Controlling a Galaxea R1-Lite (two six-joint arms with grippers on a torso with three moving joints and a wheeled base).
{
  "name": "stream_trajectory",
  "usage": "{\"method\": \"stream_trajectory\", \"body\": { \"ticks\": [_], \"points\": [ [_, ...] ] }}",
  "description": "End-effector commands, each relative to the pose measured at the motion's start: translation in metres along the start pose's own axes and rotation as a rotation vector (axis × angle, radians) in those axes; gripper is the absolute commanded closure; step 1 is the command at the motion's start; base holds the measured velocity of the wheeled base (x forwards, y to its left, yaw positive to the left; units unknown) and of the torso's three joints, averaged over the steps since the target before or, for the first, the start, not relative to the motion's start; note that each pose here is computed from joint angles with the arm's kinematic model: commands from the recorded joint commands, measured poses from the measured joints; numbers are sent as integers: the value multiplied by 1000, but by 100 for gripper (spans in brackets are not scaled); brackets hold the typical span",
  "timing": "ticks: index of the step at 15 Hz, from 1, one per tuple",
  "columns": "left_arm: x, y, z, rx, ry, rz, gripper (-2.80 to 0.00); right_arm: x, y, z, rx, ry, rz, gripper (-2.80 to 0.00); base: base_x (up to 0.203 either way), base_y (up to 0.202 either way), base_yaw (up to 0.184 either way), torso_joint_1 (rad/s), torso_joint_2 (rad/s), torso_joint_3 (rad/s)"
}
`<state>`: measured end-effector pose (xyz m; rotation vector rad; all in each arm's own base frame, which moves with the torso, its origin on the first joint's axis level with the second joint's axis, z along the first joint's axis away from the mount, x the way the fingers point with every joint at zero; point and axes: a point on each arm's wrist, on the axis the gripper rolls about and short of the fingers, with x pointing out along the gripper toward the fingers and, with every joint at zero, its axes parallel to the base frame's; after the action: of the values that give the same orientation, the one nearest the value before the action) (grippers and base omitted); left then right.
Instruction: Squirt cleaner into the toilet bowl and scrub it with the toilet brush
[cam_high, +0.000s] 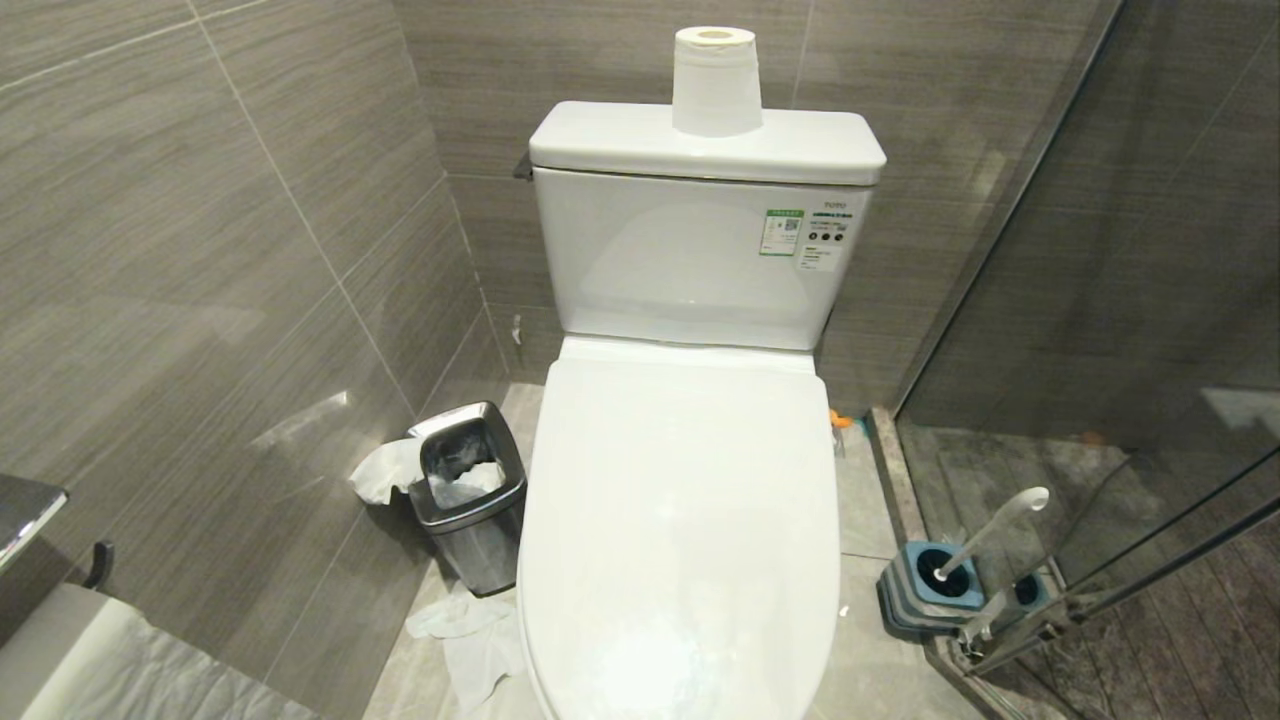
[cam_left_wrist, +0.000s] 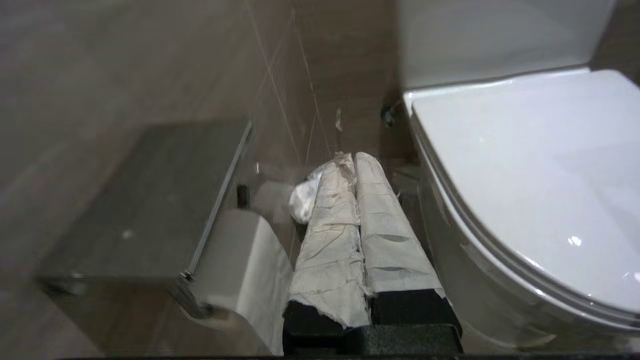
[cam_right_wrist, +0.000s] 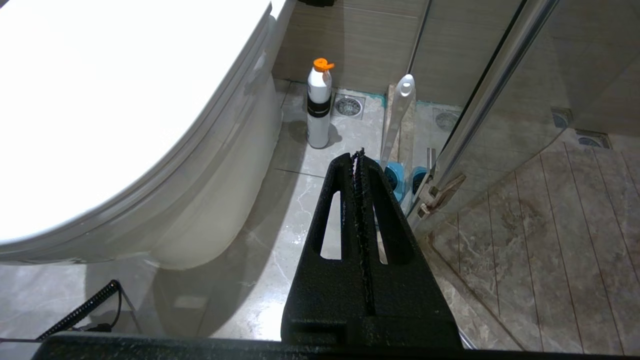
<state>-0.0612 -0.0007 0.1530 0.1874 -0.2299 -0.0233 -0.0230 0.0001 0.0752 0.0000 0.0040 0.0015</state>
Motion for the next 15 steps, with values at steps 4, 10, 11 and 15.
{"method": "stream_trajectory", "body": {
  "ticks": [4,10,11,15],
  "points": [
    [22,-11,-66,-25,77,19,0,0,0,0,0,1,1,0,0,0,0,0,0,0],
    [20,-15,-84,-31,237,-28,0,0,0,0,0,1,0,0,0,0,0,0,0,0],
    [20,-15,-85,-28,242,-42,0,0,0,0,0,1,0,0,0,0,0,0,0,0],
    [20,-15,-85,-63,237,-59,0,0,0,0,0,1,0,0,0,0,0,0,0,0]
  ]
}}
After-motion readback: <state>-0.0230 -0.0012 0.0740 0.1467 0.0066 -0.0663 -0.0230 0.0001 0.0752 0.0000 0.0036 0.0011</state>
